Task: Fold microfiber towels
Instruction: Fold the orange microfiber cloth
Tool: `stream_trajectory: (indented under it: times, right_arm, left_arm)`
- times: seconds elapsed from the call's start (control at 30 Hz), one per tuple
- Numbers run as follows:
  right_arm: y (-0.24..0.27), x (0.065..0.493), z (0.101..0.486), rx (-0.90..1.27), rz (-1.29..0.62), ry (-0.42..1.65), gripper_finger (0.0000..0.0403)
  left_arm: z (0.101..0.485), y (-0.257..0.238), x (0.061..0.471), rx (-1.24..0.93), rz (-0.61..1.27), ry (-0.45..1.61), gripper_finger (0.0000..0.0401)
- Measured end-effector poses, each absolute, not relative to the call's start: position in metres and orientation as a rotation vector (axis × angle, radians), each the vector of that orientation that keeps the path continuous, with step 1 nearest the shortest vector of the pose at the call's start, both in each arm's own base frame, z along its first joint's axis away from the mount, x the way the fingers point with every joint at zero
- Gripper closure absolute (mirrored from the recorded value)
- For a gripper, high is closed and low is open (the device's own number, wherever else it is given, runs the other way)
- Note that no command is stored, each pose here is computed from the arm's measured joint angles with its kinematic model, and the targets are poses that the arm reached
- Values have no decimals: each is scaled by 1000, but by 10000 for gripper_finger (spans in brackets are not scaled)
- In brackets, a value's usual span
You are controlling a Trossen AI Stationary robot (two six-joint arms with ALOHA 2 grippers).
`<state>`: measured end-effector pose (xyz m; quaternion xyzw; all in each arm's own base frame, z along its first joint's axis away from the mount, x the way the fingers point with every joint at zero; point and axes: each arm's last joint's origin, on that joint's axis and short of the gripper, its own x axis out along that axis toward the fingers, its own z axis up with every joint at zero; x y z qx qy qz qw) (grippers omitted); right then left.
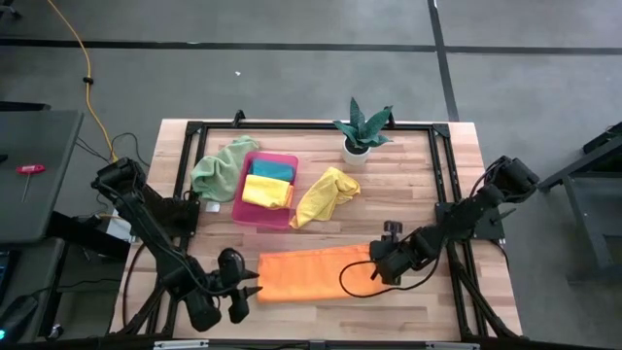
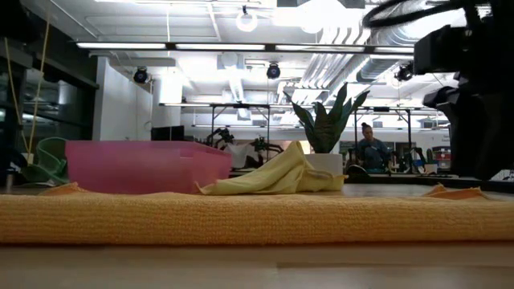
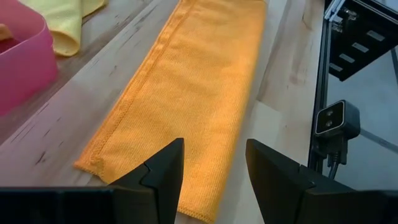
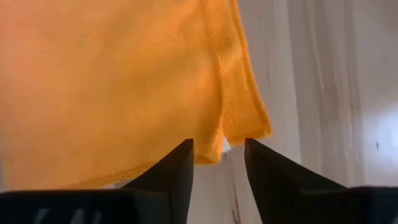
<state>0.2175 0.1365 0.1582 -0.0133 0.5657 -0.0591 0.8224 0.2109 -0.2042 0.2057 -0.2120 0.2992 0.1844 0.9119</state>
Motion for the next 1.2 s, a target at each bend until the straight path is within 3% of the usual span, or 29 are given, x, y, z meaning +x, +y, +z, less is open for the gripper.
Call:
stream_trajectory:
  times: [0.8, 0.9, 1.07, 1.2]
  right_arm:
    - [133, 216, 145, 54, -120, 1198, 282]
    - [132, 217, 145, 62, -126, 1195, 305]
    - [127, 222, 145, 90, -130, 1193, 386]
    - [123, 229, 150, 89, -114, 1184, 388]
  left_arm:
    - [206, -199, 216, -441, 400, 618, 241]
    - [206, -199, 216, -441, 400, 618, 241]
    - [206, -198, 216, -441, 401, 618, 241]
    - [206, -199, 216, -441, 401, 618, 241]
